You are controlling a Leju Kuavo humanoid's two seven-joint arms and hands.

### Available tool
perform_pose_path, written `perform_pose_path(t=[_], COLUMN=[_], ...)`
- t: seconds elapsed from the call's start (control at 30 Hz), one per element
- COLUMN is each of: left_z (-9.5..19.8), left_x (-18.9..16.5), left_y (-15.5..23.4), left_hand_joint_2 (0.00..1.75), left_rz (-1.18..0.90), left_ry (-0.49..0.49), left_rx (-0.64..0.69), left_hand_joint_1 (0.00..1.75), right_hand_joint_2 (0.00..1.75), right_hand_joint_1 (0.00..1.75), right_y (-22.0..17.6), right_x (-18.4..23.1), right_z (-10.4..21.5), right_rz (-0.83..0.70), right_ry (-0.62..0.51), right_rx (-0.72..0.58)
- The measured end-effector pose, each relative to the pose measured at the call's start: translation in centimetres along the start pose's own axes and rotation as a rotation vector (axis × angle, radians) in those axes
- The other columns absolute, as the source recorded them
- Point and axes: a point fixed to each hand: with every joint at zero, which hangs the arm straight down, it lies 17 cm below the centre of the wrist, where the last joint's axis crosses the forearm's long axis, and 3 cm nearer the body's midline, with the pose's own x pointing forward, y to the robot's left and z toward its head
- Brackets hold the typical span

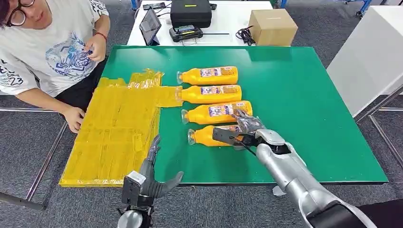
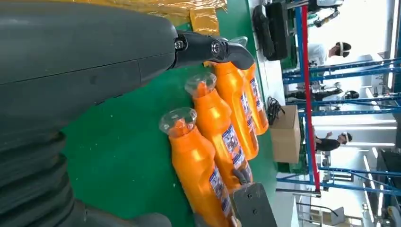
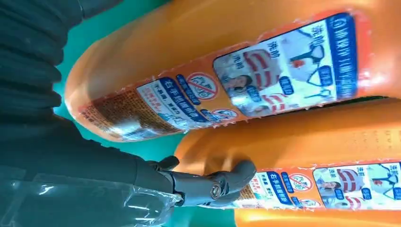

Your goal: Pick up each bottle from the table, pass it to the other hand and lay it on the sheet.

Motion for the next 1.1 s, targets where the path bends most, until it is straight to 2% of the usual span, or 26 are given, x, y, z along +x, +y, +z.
perform_pose_path(t=[0.37,1.1], left_z=[-0.1,-0.2], left_x=[-0.3,-0.6], left_y=[0.3,0.3], left_hand_joint_2=[1.75,1.75], left_rz=[0.011,0.018], left_ry=[0.006,0.015], left_rx=[0.012,0.017], left_hand_joint_1=[0.00,0.00], right_hand_joint_2=[1.75,1.75], right_hand_joint_1=[0.00,0.00], right_y=[-0.4,-0.2], right_x=[-1.3,-1.1], right_z=[0.5,1.3], right_rz=[-0.004,0.037], right_ry=[-0.001,-0.057], right_rx=[0.054,0.139])
